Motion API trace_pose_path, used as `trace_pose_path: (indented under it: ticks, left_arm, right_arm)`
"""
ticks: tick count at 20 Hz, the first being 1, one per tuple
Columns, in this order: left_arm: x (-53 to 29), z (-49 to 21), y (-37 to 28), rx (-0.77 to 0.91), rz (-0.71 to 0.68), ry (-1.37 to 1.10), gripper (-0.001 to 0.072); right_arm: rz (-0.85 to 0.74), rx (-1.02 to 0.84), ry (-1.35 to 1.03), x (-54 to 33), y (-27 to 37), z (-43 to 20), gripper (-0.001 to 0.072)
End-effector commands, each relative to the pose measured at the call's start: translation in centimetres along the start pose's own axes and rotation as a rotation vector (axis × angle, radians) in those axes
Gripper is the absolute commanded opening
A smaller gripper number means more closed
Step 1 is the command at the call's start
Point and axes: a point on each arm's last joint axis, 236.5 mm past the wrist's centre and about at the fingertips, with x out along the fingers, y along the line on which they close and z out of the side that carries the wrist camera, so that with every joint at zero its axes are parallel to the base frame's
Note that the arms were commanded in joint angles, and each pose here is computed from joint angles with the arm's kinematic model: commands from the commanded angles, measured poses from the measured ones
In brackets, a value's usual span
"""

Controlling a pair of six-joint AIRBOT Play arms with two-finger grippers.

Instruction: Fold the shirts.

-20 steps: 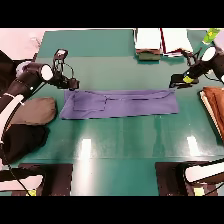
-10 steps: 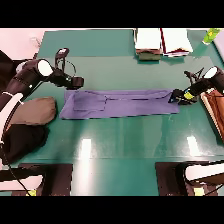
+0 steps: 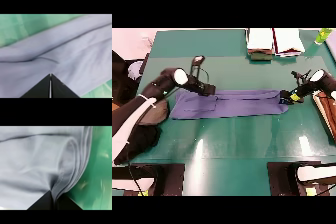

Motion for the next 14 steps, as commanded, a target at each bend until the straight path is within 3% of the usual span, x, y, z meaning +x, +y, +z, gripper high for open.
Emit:
trace_pose_path:
  ticks: [1,14]
  left_arm:
    - [2.7,-0.9,-3.3,0.021,-0.052,0.014,0.0031]
    - [9.3,-4.6,-9.4,0.112,-0.114,0.17,0.003]
  right_arm:
    - [0.019,-0.045,-0.071,-4.4,2.1,-0.4,0.0017]
    - [0.103,-0.297,-0.341,-18.9,15.0,-4.8,0.0017]
